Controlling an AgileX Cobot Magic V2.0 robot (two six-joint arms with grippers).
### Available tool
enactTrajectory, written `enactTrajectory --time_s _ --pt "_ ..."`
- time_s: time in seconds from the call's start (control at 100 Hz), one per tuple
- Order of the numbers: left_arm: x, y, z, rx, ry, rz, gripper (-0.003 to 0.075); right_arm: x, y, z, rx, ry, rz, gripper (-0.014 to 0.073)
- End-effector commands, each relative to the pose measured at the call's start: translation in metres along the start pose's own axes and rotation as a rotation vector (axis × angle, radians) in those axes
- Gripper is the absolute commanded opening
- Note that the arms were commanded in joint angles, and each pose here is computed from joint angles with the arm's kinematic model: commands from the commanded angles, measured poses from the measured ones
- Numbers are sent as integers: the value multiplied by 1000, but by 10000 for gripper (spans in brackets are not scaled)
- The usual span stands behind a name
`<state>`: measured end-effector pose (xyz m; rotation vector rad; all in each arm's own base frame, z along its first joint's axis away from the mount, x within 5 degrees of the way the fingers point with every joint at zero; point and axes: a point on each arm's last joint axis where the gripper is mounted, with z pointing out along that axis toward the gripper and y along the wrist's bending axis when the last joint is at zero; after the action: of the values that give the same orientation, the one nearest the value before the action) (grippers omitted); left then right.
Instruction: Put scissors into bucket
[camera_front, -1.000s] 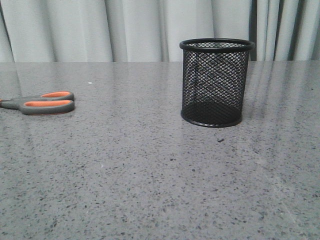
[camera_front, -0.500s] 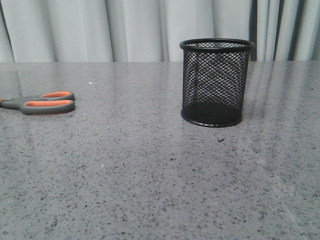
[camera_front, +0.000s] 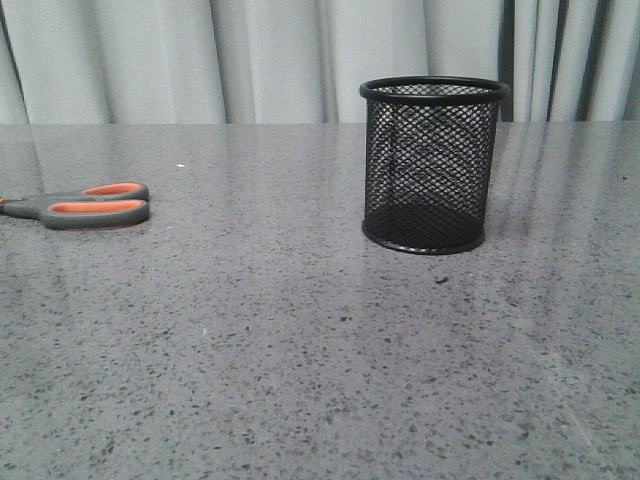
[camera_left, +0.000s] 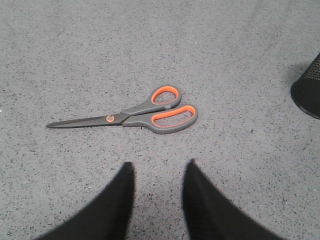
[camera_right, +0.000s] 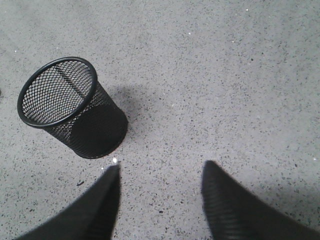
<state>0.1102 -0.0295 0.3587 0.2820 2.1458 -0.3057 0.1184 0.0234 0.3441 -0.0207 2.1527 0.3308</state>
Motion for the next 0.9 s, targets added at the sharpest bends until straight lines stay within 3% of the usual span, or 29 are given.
enactTrajectory --time_s 0.0,0.21,0.36,0.75,0.89 --pt "-16 -3 -6 18 -103 -18 403 -14 2 -6 0 -77 -20 433" --pt "-23 -4 0 59 -49 7 377 -14 2 -6 0 -77 -21 433" --pt "-42 -1 10 92 28 115 375 -13 2 -6 -1 -67 -21 433" --pt "-87 24 88 265 294 452 347 -12 3 -6 -1 -57 -34 433" --pt "-91 34 117 365 338 685 347 -12 3 -6 -2 -53 -58 433"
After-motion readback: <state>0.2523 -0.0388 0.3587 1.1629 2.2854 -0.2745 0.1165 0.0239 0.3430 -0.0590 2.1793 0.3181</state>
